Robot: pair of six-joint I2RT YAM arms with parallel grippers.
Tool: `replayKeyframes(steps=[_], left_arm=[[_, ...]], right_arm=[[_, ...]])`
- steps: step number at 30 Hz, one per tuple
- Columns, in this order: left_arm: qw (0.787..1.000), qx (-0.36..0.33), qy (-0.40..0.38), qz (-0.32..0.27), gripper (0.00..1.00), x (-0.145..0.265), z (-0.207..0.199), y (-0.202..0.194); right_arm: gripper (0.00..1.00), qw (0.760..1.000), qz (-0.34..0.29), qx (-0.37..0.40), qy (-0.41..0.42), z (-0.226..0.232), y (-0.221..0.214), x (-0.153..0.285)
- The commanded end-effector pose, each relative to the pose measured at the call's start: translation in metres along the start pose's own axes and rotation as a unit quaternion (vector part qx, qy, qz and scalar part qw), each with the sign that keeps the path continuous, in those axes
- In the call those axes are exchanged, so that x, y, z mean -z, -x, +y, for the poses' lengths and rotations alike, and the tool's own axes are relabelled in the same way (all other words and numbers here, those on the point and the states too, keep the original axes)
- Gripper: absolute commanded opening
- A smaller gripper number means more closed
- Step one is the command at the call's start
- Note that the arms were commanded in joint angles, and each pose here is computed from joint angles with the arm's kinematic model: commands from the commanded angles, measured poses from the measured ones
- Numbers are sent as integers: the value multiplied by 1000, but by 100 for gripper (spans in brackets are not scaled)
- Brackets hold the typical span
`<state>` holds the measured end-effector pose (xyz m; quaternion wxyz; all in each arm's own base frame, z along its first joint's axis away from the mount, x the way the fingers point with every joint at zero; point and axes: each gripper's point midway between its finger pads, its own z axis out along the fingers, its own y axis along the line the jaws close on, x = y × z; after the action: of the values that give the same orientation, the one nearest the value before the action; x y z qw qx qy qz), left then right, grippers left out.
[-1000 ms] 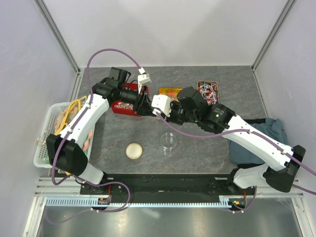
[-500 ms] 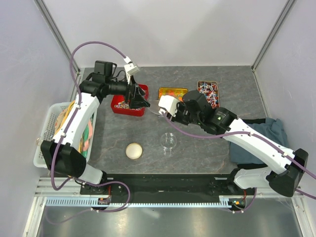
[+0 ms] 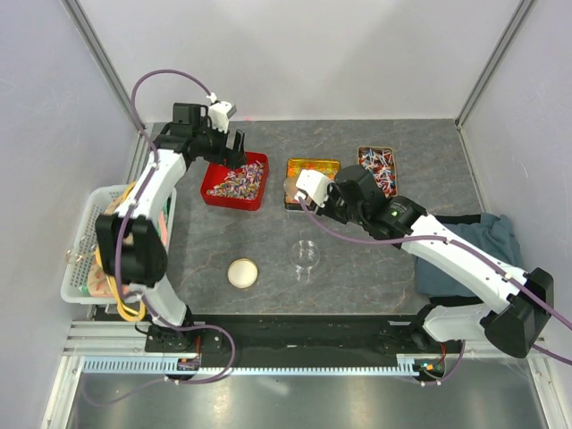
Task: Pack the candies
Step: Pick up the spatula from the center of the board, then pick up the storage box at the center of the board.
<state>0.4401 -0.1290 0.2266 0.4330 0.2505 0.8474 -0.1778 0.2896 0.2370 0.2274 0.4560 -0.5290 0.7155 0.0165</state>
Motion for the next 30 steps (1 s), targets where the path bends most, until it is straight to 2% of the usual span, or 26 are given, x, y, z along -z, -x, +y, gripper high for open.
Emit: replayKeyframes(steps=[1,9,11,19,28,30], left_arm=[[993,63,92,42,100,-27,62,-17],[981,125,134,60,97,-54,121,-38],[980,132,133,70,91,-61,128,-49],[976,136,128,108,73,-85,136,-86],[971,119,165,124,71,-95,156,-105],[971,115,167,127,64,-97,157,-109]], right_arm=[[0,998,-21,-16,-49,-22,7,6],[0,998,-15,-24,-57,-26,-4,-6],[0,998,-12,-26,-54,-24,-7,-10],[0,998,-10,-29,-46,-22,-9,-17],[0,999,-12,-35,-31,-14,-11,-22],[0,999,-10,-36,-31,-13,-13,-23]])
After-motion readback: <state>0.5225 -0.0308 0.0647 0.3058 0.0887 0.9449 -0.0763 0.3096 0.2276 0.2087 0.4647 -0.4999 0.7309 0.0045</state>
